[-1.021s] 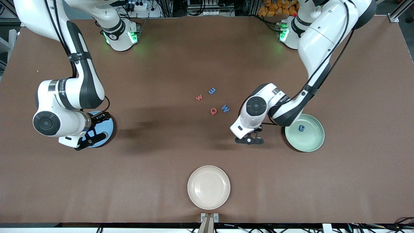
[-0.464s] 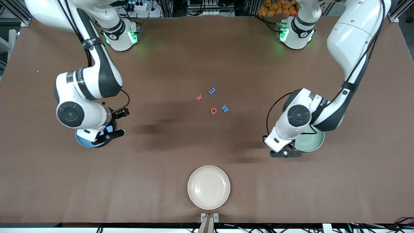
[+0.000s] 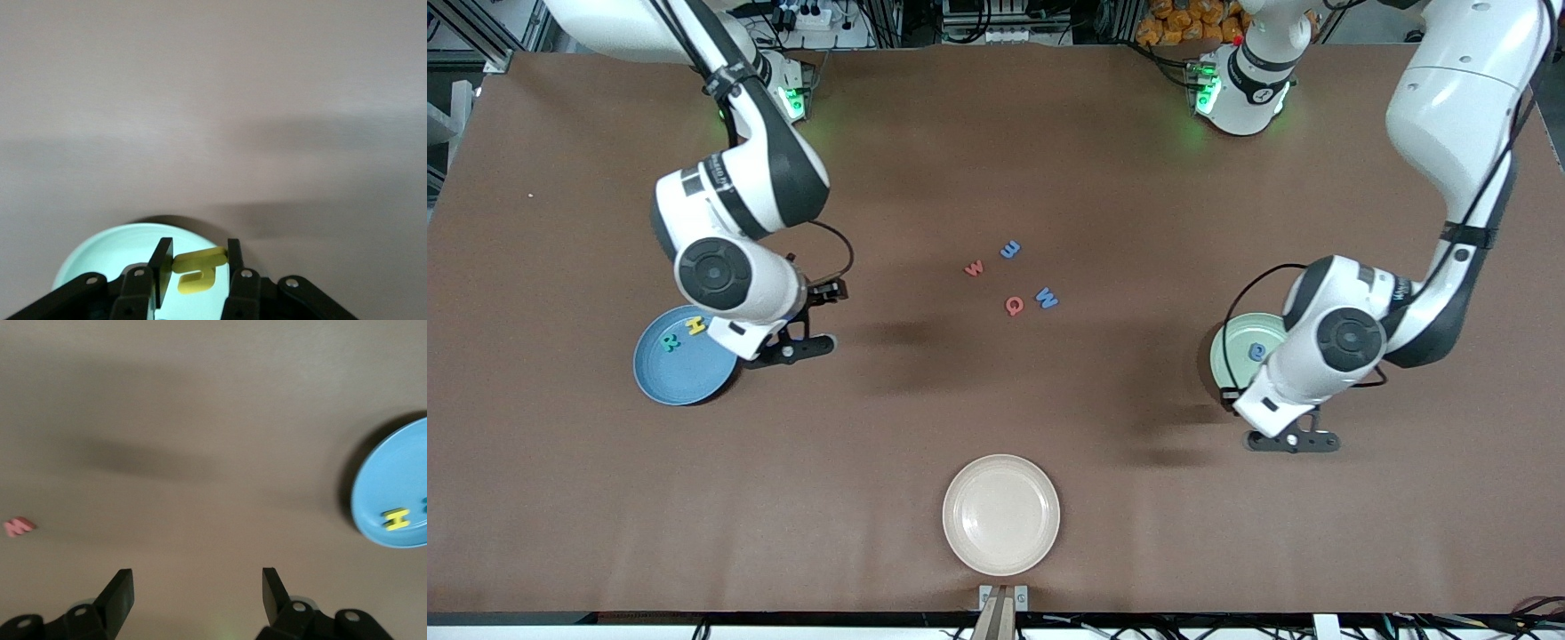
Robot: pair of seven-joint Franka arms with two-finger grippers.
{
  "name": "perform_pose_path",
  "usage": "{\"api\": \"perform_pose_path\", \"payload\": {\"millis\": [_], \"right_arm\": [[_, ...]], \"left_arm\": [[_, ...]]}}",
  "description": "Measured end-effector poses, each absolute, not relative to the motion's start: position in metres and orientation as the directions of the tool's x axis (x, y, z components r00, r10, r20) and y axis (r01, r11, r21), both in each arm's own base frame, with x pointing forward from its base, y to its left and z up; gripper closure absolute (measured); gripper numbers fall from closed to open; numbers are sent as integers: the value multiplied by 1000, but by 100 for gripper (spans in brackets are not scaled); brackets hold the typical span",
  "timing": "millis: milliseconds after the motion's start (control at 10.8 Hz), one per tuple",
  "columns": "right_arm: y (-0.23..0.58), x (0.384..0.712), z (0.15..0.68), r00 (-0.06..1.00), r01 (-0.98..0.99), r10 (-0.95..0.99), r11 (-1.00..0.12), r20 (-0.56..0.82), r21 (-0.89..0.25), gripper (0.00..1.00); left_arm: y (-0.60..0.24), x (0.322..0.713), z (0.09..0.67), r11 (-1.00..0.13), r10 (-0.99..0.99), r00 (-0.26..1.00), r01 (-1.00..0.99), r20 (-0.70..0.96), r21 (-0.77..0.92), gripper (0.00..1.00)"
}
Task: Sort uppercase to blue plate, lowercase to green plate
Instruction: 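Lower the h over the green plate while the right gripper reaches the o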
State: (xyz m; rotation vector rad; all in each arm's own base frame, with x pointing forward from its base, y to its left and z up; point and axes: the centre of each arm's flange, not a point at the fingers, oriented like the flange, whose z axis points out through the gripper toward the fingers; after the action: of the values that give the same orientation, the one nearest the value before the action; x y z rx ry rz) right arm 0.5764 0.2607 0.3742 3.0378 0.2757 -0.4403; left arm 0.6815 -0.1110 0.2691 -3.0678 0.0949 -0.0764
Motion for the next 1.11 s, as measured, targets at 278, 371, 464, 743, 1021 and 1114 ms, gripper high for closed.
{"api": "perform_pose_path", "payload": {"millis": [278,371,464,743,1021,1114], "right_arm": [[329,548,379,969,69,58,-997,-240,39,14],[351,536,377,974,29,19,-999,-227,38,14],[372,525,374,977,-15,-22,-999,-214,35,14],[421,505,358,969,-174,-173,-985,-177,6,14],[453,494,338,935,-326,-318,-945,-160,-28,11],[463,491,333,926,-356,-345,-933,-154,-47,11]], "left_arm": [[-71,687,271,-994,-76,996,-73,46,-76,63],[-69,688,274,-994,-81,996,-77,49,-77,63],[-67,688,277,-993,-87,995,-82,53,-80,63],[-47,690,280,-990,-118,992,-114,51,-85,63],[-33,691,280,-988,-132,990,-128,48,-87,63],[-29,691,279,-987,-138,989,-133,47,-87,63]]}}
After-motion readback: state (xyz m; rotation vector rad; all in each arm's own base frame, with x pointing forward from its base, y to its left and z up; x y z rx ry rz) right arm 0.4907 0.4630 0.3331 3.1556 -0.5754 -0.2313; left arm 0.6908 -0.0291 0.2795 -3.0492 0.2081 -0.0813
